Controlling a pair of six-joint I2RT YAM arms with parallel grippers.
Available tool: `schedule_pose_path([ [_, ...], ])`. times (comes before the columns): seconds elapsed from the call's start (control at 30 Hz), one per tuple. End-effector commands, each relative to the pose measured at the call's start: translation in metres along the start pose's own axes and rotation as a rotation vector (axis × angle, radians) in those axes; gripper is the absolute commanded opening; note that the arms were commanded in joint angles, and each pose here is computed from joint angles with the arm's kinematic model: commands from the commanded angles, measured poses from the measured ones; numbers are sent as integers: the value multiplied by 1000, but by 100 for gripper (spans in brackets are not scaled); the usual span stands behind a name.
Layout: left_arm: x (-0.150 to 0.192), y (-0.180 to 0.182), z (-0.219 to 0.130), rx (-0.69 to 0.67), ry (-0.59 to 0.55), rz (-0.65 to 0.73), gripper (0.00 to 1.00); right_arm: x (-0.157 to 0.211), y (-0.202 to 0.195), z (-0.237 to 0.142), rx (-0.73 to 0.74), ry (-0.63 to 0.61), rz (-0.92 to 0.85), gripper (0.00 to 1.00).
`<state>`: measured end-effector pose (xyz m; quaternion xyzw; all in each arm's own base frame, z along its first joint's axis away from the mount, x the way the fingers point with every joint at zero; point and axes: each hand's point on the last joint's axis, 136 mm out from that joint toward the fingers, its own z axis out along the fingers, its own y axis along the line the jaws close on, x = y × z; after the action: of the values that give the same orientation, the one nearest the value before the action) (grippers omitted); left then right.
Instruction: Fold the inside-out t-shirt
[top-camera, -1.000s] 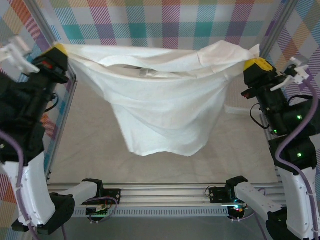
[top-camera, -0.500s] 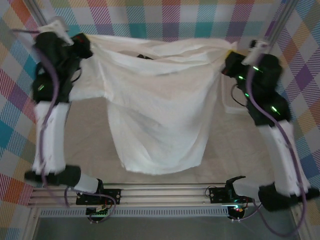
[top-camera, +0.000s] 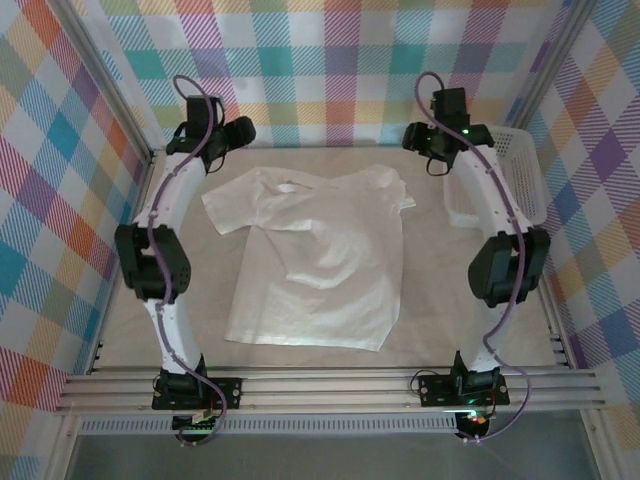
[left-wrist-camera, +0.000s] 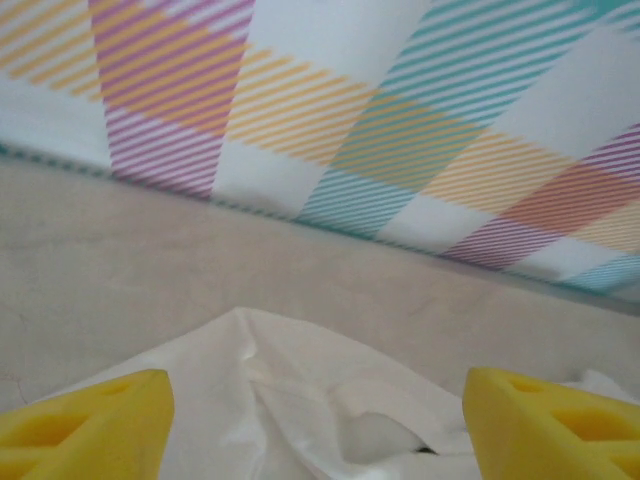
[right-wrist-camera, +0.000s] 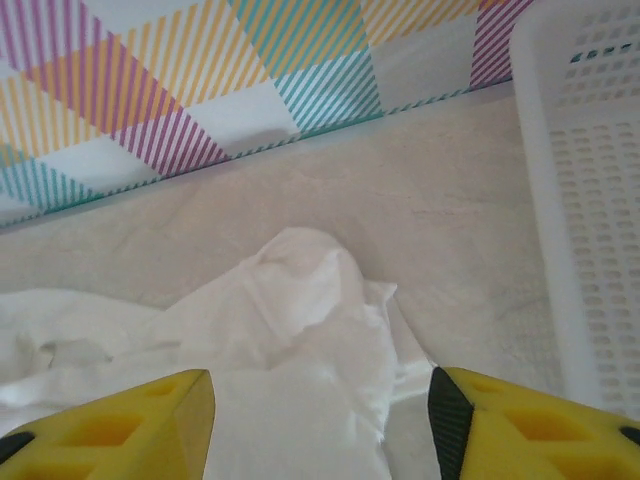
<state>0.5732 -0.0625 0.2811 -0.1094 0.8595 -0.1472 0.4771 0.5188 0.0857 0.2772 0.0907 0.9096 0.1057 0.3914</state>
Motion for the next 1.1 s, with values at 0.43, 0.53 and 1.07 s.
schedule_pose_path([
  [0.43,194,-101,-297,596,46,963,100,348,31,-154,-193,637,-101,57],
  [0.53,234,-88,-320,699,38,1083,100,413,9,-161,-39,806,-166,57],
  [1.07,291,-71,-321,829,151,1178,100,486,12,-101,118,883,-364,26],
])
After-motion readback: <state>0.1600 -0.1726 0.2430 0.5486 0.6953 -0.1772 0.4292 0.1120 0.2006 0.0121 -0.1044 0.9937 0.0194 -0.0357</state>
